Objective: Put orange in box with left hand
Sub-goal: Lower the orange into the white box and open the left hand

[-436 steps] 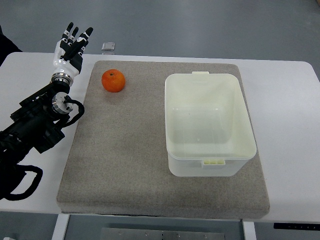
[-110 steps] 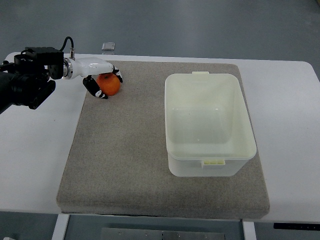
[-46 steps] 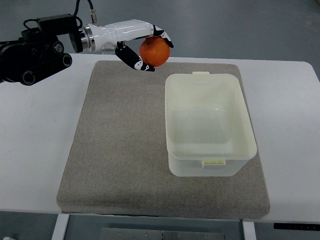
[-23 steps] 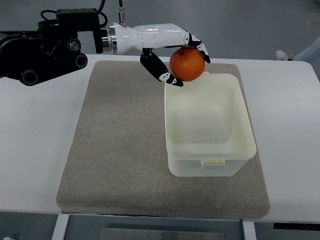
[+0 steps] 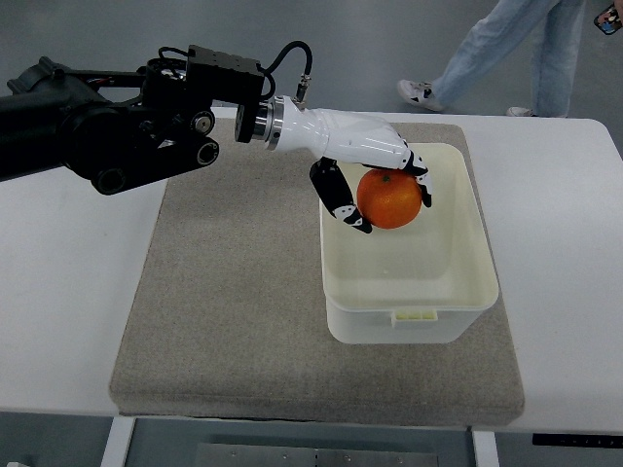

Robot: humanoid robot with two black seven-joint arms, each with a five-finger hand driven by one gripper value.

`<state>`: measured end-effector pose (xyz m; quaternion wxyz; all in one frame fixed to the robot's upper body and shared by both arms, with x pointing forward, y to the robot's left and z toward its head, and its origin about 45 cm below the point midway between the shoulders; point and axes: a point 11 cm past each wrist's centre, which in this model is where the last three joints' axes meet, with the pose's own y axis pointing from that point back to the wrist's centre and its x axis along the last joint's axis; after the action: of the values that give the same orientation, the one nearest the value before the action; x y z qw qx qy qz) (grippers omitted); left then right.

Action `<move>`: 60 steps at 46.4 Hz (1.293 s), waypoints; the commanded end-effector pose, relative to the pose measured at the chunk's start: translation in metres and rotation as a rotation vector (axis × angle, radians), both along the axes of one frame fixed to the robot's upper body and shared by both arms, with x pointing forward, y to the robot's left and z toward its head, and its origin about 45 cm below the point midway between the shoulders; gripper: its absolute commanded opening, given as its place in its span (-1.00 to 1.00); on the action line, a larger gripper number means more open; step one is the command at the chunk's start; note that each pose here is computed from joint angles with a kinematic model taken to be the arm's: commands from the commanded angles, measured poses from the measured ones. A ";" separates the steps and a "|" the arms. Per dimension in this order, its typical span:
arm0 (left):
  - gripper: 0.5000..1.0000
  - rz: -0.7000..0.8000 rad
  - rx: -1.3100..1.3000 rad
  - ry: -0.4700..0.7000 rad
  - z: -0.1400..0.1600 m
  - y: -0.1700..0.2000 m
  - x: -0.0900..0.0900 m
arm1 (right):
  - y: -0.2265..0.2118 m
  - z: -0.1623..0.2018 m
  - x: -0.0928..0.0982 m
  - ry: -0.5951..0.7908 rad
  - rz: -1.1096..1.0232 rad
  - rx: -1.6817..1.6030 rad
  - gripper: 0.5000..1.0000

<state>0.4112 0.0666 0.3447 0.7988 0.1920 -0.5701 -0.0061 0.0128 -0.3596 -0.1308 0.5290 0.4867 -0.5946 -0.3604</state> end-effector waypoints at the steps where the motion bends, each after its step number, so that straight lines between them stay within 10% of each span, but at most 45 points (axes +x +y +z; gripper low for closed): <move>1: -1.00 0.011 0.006 0.012 -0.007 0.004 0.001 | 0.000 0.000 0.000 0.000 0.000 0.000 0.70; 29: -1.00 -0.019 0.045 -0.006 -0.027 -0.005 -0.003 | 0.000 0.000 0.000 0.000 0.000 0.000 0.70; 34: 0.16 -0.025 0.026 0.008 -0.034 -0.010 -0.007 | 0.000 0.000 0.000 0.000 0.000 0.000 0.70; 44: 0.86 -0.035 0.015 0.015 -0.036 -0.014 -0.010 | 0.000 0.000 0.000 0.000 0.000 0.000 0.70; 60: 0.95 -0.033 0.003 0.020 -0.036 -0.015 -0.010 | 0.000 0.000 0.000 0.000 0.000 0.000 0.70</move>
<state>0.3999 0.0509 0.3068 0.8036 0.1856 -0.5649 -0.0262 0.0128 -0.3596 -0.1308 0.5289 0.4867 -0.5945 -0.3603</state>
